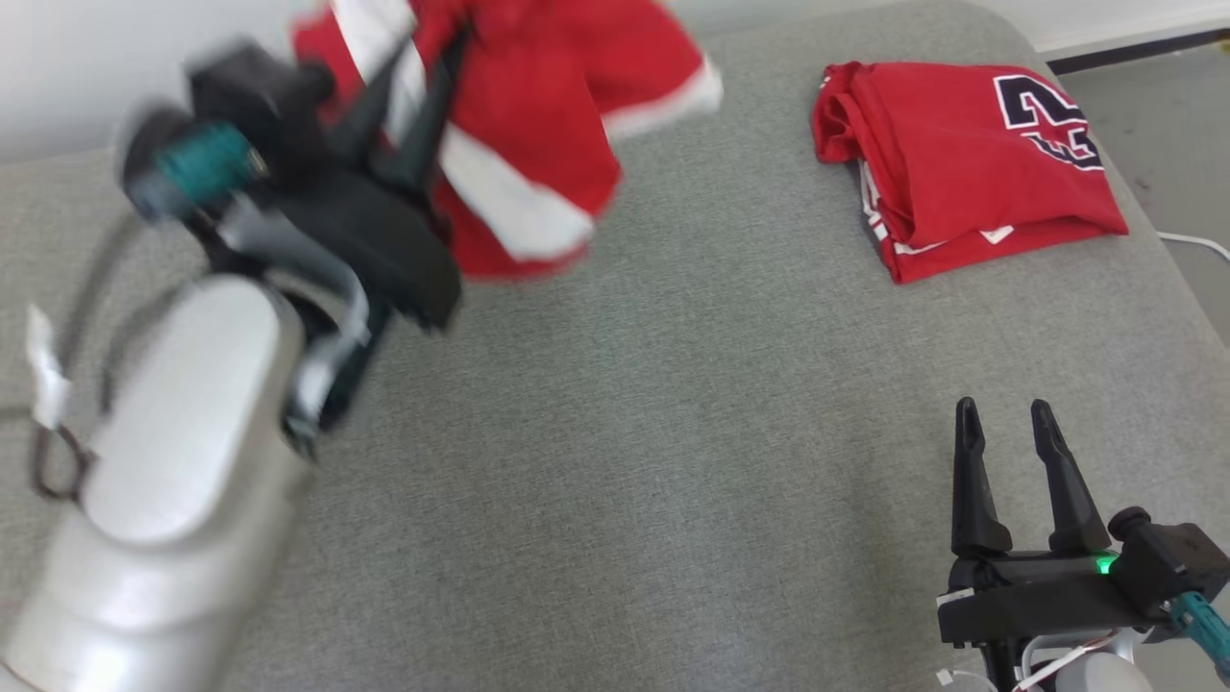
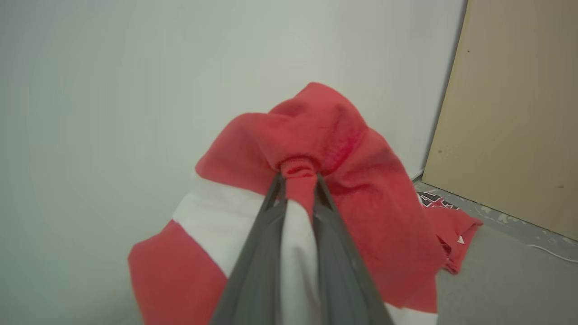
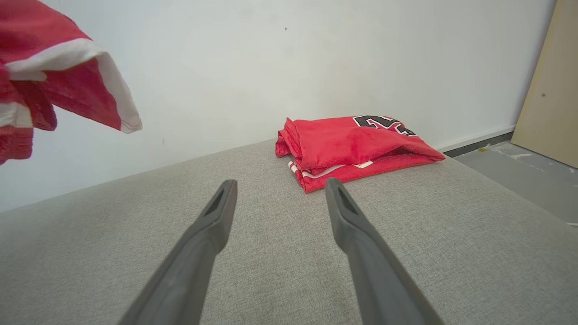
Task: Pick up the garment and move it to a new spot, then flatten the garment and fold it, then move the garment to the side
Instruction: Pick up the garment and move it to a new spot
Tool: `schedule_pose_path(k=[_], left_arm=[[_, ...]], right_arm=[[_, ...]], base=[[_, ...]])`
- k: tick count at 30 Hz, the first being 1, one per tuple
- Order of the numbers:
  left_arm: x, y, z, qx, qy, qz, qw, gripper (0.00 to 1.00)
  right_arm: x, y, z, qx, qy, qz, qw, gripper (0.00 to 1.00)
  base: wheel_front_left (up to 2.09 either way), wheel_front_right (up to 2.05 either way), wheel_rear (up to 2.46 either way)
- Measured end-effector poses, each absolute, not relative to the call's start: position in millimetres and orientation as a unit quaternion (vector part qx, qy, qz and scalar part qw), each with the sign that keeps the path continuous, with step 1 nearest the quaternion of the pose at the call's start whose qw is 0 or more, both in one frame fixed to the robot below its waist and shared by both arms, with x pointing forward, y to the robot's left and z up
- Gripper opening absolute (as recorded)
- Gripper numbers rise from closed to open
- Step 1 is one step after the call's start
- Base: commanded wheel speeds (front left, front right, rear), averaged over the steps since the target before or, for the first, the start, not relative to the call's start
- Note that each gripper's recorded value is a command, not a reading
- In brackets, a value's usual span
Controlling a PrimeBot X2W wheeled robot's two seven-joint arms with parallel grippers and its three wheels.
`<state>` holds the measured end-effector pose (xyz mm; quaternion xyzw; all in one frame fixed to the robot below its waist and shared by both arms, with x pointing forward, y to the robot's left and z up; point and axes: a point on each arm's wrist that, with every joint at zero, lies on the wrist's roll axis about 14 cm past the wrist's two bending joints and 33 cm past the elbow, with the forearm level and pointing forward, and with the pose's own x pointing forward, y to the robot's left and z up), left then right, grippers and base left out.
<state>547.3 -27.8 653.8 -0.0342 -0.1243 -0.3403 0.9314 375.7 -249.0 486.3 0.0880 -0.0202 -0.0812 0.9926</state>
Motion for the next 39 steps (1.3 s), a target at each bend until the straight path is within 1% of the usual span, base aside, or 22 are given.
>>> schedule_pose_path(k=[7, 11, 14, 17, 18, 19, 20, 25, 29, 34, 35, 36, 37, 39], left_arm=[[525.4, -37.5, 560.0, -0.071, -0.026, -0.338, 0.938, 0.0], [501.1, -46.7, 507.7, -0.079, 0.034, -0.347, 0.934, 0.0], [480.0, -53.8, 478.7, -0.076, 0.07, -0.36, 0.927, 0.0], [465.2, -58.6, 465.1, -0.074, 0.086, -0.368, 0.923, 0.0], [462.5, -60.4, 465.9, -0.075, 0.083, -0.371, 0.922, 0.24], [460.0, -61.8, 468.1, -0.075, 0.077, -0.375, 0.921, 0.66], [457.9, -62.5, 470.3, -0.071, 0.07, -0.377, 0.921, 1.0], [457.0, -55.0, 495.7, -0.073, 0.023, -0.365, 0.928, 1.0], [456.4, -33.9, 514.2, -0.066, -0.007, -0.336, 0.939, 1.0], [457.0, 16.4, 540.2, -0.056, -0.05, -0.269, 0.96, 1.0], [457.0, 16.4, 540.2, -0.056, -0.05, -0.269, 0.96, 1.0], [456.3, 28.1, 548.9, -0.05, -0.065, -0.255, 0.964, 1.0], [453.4, 53.6, 560.1, -0.048, -0.083, -0.222, 0.97, 1.0], [447.4, 79.6, 566.7, -0.041, -0.097, -0.188, 0.976, 1.0]], right_arm=[[380.2, -241.7, 485.8, 0.096, -0.019, -0.071, 0.993, 1.0], [382.6, -237.5, 485.4, 0.104, -0.019, -0.065, 0.992, 1.0], [384.7, -233.2, 487.2, 0.106, -0.021, -0.058, 0.992, 1.0], [385.7, -228.0, 487.8, 0.109, -0.022, -0.05, 0.993, 1.0], [386.0, -226.3, 488.5, 0.109, -0.023, -0.048, 0.993, 1.0], [386.4, -224.1, 488.9, 0.11, -0.023, -0.044, 0.993, 1.0], [386.4, -222.3, 489.5, 0.11, -0.024, -0.042, 0.993, 1.0], [381.4, -215.0, 492.3, 0.109, -0.026, -0.031, 0.993, 1.0], [376.8, -208.2, 495.5, 0.106, -0.03, -0.021, 0.994, 1.0], [375.7, -194.5, 503.3, 0.106, -0.041, 0.001, 0.994, 1.0], [375.7, -194.5, 503.3, 0.106, -0.041, 0.001, 0.994, 1.0], [375.8, -191.5, 505.9, 0.106, -0.044, 0.006, 0.993, 1.0], [376.1, -185.1, 510.9, 0.108, -0.051, 0.016, 0.993, 1.0], [376.8, -177.8, 515.7, 0.108, -0.058, 0.028, 0.992, 1.0]], base=[[0.0, 0.0, 0.0], [0.0, 0.0, 0.0], [0.0, 0.0, 0.0], [0.0, 0.0, 0.0], [0.0, 0.0, 0.0], [0.0, 0.0, 0.0], [0.0, 0.0, 0.0], [0.0, 0.0, 0.0], [0.0, 0.0, 0.0], [0.0, 0.0, 0.0], [0.0, 0.0, 0.0], [0.0, 0.0, 0.0], [0.0, 0.0, 0.0], [0.0, 0.0, 0.0]])
